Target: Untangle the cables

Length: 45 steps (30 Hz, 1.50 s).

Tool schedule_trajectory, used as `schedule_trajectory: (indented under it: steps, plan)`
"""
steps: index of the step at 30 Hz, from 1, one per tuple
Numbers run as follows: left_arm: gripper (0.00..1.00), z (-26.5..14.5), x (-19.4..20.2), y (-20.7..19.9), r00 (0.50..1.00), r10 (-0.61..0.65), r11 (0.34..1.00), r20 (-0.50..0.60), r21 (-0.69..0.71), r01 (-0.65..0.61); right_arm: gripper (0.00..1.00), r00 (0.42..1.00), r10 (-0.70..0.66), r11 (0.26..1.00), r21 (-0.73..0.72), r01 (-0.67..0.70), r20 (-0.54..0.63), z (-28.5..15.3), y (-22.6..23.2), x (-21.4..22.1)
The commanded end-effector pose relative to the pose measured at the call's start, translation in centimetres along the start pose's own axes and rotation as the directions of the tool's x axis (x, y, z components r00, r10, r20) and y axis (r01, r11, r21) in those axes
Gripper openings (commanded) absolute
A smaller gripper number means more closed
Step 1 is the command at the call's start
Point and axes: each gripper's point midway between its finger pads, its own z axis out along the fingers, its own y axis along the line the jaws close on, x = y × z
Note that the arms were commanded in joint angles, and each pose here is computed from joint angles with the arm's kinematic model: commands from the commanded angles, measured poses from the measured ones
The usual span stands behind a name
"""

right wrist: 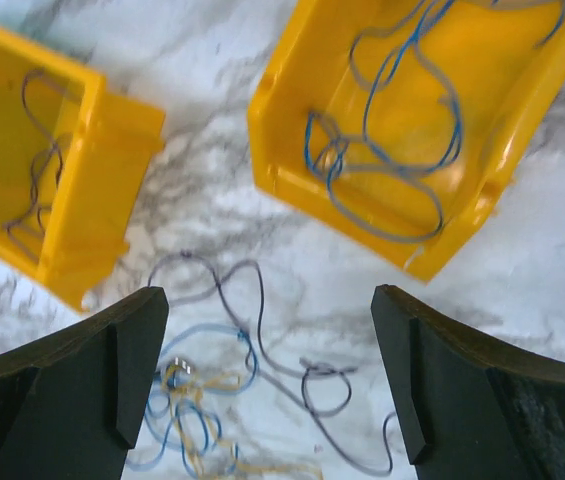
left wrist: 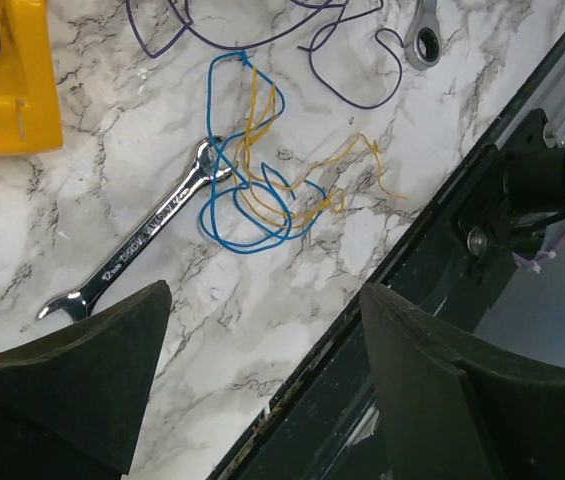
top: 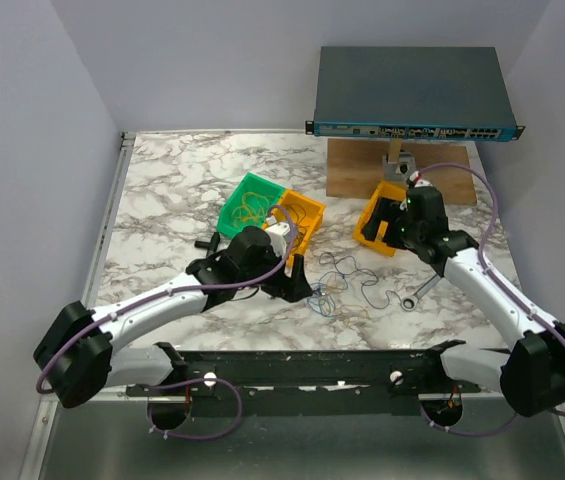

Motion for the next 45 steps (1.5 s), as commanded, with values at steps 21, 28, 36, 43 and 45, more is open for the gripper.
schedule_trajectory:
  steps: [21, 28, 36, 43, 45]
  plan:
    - [0.76, 0.5, -1.5, 2.4, 0.929, 0.235, 0.972, 0.287, -0.047, -0.231, 0.83, 0.924, -0.066, 0.996, -0.075, 0.040, -0.376, 1.5, 0.5, 10.9]
    - [0.76, -0.4, -1.2, 2.1, 0.919, 0.252, 0.967, 0.304, -0.035, -0.254, 0.46, 0.898, -0.096, 0.995, -0.049, 0.083, -0.428, 2.1, 0.8, 11.7]
    - [0.76, -0.6, -1.2, 1.5, 0.914, 0.252, 0.965, 0.319, -0.008, -0.264, 0.64, 0.848, -0.168, 0.984, -0.027, 0.179, -0.503, 1.6, 0.4, 12.9]
    - [0.76, -0.6, -0.8, 0.6, 0.907, 0.264, 0.954, 0.327, 0.047, -0.295, 0.08, 0.841, -0.177, 0.978, 0.008, 0.210, -0.511, 1.5, -0.4, 13.4]
    - [0.74, -0.2, -0.5, 0.2, 0.914, 0.264, 0.950, 0.309, 0.079, -0.302, 0.01, 0.855, -0.172, 0.980, 0.005, 0.200, -0.489, 1.0, -0.1, 12.8]
